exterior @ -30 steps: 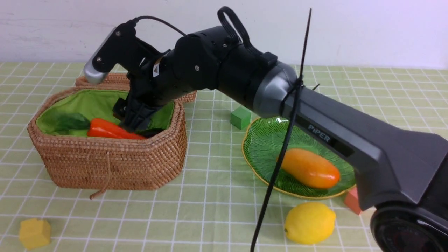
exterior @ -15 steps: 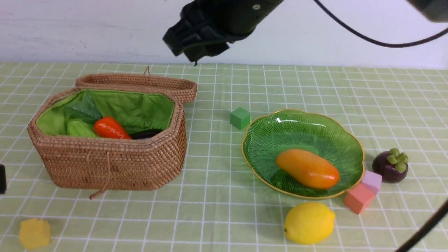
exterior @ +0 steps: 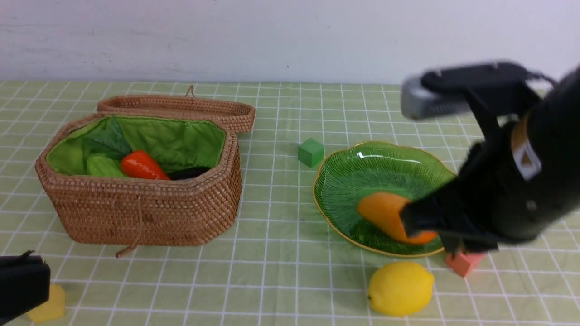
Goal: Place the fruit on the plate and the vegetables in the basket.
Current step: Use the right arm to grab a lemon and put it into the right plate
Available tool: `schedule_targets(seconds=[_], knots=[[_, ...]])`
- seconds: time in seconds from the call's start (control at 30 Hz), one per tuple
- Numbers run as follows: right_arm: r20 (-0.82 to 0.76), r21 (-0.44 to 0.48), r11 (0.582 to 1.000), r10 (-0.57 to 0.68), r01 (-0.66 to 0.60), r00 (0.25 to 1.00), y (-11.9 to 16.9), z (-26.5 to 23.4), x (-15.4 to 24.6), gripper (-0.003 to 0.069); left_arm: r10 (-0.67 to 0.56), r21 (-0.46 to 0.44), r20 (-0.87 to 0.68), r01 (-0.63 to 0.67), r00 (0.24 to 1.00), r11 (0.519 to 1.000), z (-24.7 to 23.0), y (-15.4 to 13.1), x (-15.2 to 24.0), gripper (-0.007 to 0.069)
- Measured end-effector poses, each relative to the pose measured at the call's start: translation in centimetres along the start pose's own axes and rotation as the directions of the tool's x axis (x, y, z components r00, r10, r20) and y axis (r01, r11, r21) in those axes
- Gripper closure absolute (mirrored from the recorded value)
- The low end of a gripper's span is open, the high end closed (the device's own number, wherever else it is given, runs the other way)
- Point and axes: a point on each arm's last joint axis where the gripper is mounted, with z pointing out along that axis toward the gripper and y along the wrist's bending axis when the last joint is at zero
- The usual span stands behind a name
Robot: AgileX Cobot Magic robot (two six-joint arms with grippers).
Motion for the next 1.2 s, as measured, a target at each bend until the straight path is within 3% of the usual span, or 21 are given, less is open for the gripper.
schedule_targets(seconds=[0.03,0.13,0.27,0.37,0.57,0.77,1.2], knots=[[-0.008,0.016,0.999,0.038,-0.038,0.999,-0.3,0.8,0.5,0.0492,-0.001,0.001,0.0,0.001,1.0,1.0,0.0,0.0,0.0,0.0638],[-0.003,0.058,0.975,0.217,-0.217,0.976,-1.0,4.4,2.1,0.0302,-0.004,0.005,0.0,0.004,1.0,1.0,0.0,0.0,0.0,0.0638],[0.063,0.04,0.957,0.286,-0.288,0.956,-0.9,7.4,2.1,0.0069,-0.008,0.008,-0.011,0.008,1.0,1.0,0.0,-0.1,0.1,0.0638],[0.107,0.022,0.939,0.34,-0.344,0.934,-1.0,8.7,1.1,-0.0006,-0.017,0.017,-0.023,0.017,1.0,1.0,0.0,-0.2,0.2,0.0638],[0.09,0.011,0.878,0.475,-0.478,0.875,-2.6,12.1,-0.9,0.0008,-0.031,0.032,-0.037,0.032,0.999,0.999,0.0,-0.3,0.3,0.0638],[0.053,-0.006,0.88,0.474,-0.474,0.879,-2.3,14.5,-1.3,0.0101,-0.034,0.035,-0.04,0.035,0.999,0.999,0.0,-0.3,0.4,0.0638],[0.058,-0.021,0.886,0.464,-0.464,0.884,-2.0,16.4,-1.9,0.0114,-0.034,0.036,-0.031,0.035,0.999,0.999,0.0,-0.3,0.3,0.0635]])
